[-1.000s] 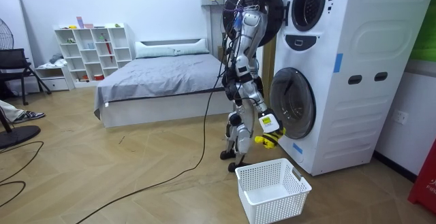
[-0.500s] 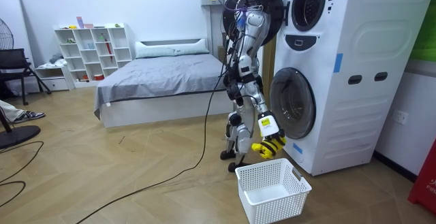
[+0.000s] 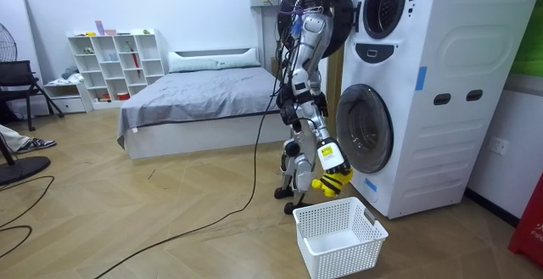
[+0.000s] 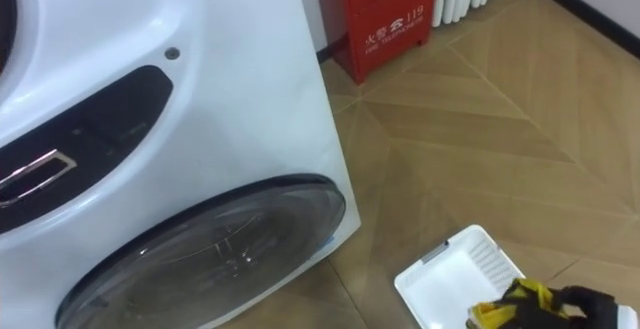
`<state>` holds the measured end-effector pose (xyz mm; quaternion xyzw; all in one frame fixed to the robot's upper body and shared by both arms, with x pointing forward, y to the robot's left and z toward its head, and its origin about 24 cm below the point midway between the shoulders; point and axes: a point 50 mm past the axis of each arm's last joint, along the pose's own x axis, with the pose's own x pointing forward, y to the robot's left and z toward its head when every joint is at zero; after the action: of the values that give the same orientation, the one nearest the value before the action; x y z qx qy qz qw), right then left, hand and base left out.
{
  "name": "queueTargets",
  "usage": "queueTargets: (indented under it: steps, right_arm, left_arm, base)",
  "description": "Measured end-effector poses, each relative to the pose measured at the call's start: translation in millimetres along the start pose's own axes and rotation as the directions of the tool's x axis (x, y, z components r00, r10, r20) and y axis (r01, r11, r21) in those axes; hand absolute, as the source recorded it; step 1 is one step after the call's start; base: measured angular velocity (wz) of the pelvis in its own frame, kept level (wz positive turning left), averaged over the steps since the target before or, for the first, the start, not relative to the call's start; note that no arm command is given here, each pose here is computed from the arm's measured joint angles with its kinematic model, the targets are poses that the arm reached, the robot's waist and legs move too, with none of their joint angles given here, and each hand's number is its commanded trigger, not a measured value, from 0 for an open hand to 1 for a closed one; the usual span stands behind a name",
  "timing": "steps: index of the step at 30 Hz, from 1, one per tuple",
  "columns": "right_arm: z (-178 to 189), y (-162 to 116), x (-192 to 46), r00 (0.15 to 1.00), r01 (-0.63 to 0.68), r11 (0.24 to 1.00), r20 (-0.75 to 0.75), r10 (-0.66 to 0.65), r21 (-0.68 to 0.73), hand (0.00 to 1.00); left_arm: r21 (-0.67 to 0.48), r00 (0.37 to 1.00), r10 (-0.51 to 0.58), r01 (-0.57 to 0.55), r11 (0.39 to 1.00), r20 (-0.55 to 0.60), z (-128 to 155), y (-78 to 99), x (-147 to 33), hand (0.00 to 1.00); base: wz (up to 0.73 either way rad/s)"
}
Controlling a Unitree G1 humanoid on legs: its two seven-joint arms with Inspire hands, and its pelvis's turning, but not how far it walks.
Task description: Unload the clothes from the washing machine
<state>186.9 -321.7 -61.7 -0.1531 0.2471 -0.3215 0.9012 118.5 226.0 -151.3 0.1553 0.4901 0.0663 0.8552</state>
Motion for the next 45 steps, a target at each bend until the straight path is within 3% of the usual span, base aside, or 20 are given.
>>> queueTargets:
  steps: [1,2,3,32,45]
  right_arm:
    - [-0.5,-0.2,-0.2,1.000,0.001,1.000,-0.001,-0.001,0.000,0.83]
    - [-0.7,-0.1,-0.4,1.000,0.001,1.000,-0.002,-0.001,0.000,0.51]
    - [-0.9,0.3,-0.6,1.000,0.001,1.000,-0.003,-0.001,0.000,0.00]
    - [-8.5,6.0,-4.2,0.997,-0.071,0.997,-0.028,0.071,-0.013,0.00]
    - [-42.3,5.1,-18.4,0.980,-0.143,0.989,-0.145,0.136,-0.036,0.00]
  left_arm:
    - [0.000,1.000,0.000,0.000,1.000,0.001,0.2,-0.1,0.0,0.00]
    - [0.000,1.000,0.000,0.000,1.000,0.001,0.2,-0.1,0.0,0.00]
    - [0.000,1.000,-0.001,0.001,1.000,0.001,0.2,-0.1,0.0,0.00]
    - [0.004,1.000,-0.008,0.008,1.000,-0.029,-11.7,-1.6,-3.4,0.00]
    - [0.009,0.999,-0.026,0.027,1.000,-0.048,-21.3,-2.5,-6.5,0.00]
  base:
    - [0.00]
    - [0.00]
    - [0.00]
    - [0.03]
    - [0.05]
